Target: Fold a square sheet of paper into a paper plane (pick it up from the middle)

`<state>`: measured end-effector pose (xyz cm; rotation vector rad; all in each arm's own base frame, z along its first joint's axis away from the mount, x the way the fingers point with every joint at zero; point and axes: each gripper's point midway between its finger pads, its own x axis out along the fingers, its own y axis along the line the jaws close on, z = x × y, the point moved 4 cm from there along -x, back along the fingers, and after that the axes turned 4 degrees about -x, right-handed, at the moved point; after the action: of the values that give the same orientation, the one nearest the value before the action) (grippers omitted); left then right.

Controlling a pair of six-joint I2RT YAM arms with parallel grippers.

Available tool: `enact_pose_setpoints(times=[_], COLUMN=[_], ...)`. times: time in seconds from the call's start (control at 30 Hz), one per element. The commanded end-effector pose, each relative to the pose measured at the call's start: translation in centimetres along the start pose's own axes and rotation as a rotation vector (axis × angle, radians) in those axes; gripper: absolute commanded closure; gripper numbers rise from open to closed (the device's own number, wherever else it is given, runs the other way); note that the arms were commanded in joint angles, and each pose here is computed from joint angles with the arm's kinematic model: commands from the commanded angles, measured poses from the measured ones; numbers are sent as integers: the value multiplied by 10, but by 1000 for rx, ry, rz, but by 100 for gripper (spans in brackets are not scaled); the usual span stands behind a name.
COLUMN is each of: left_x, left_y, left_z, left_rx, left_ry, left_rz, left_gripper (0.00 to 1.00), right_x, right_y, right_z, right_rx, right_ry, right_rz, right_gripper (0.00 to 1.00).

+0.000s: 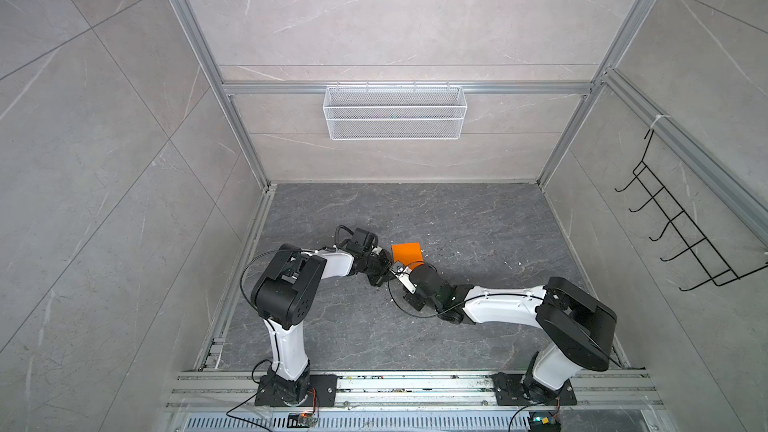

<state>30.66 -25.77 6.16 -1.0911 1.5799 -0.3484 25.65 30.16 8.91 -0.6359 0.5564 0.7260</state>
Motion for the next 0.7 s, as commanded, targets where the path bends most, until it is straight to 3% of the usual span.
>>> enact_pose_setpoints(times=[0.0,0.1,0.2,0.37,0.5,0.67], left_x=[-14,-23,-46,-80,-82,-57], left_y=[-19,-17,-14,-27,-43,-50], left_z=[-2,2,11,19,19,19], left_rx=[27,24,35,133,205,250], left_ry=[-13,-33,-80,-143,-132,-74], left_rz=[-47,-54,-60,-85,-108,-97], left_gripper=[91,84,70,57,57,62], right_x=[4,2,-3,-17,-25,-29], right_y=[3,3,6,14,24,36], right_z=[5,7,10,14,19,23], right_rx=[7,20,49,133,194,247], right_ry=[5,5,-9,-45,-75,-107], right_rz=[18,32,72,209,321,435], right_gripper=[85,92,94,94,94,93])
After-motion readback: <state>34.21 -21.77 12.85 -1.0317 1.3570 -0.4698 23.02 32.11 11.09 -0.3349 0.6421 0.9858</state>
